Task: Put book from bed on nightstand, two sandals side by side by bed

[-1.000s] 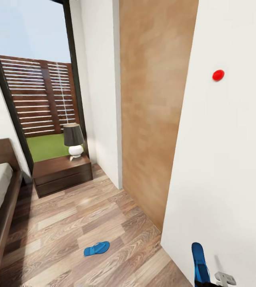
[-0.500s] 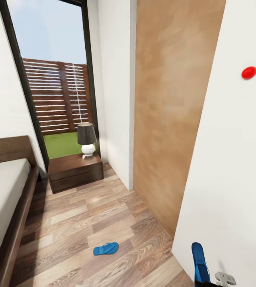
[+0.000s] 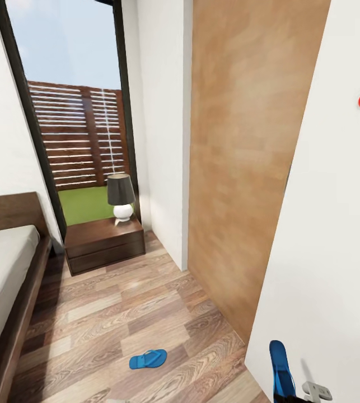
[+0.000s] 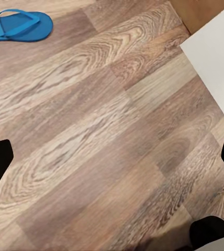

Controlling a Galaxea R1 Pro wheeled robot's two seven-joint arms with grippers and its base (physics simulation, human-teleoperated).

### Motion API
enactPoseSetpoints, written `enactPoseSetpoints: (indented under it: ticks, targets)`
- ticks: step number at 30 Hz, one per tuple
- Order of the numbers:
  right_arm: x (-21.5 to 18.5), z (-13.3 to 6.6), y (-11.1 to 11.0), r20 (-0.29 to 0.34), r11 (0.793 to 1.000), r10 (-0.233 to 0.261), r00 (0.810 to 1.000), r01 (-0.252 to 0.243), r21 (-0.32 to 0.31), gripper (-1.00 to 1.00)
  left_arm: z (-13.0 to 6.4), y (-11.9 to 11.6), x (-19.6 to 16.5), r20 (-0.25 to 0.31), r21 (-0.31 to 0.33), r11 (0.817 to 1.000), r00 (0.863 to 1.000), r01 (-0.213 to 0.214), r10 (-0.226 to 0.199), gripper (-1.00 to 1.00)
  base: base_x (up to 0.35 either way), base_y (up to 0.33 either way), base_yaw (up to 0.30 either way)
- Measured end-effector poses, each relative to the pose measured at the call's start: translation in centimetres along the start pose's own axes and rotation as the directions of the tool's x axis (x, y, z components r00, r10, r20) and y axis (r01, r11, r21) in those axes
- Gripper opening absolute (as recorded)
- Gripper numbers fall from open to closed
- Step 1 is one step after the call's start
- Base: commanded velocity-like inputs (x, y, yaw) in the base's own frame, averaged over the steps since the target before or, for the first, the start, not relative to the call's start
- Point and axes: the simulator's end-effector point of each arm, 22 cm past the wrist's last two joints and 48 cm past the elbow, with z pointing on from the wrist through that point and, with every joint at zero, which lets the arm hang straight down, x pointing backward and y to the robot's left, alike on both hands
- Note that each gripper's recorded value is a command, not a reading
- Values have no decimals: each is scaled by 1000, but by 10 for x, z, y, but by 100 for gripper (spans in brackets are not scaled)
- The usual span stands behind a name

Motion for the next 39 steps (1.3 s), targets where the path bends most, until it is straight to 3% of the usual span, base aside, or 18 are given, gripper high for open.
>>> enactPoseSetpoints:
  ticks: [11, 30, 39]
  targets:
    - [0, 0, 0, 0, 1000, 0, 1000, 0, 0, -100, 0, 0, 0, 1, 0, 1000, 1000, 0, 0, 100, 249, 0, 0]
    - [0, 0, 0, 0, 1000, 0, 1000, 0, 0, -100, 0, 0, 0, 0, 0, 1000, 1000, 0, 0, 100, 13, -1, 178]
    - [0, 0, 0, 0, 1000, 0, 1000, 0, 0, -100, 0, 0, 0, 0, 0, 1000, 1000, 0, 0, 100, 150, -85, 32]
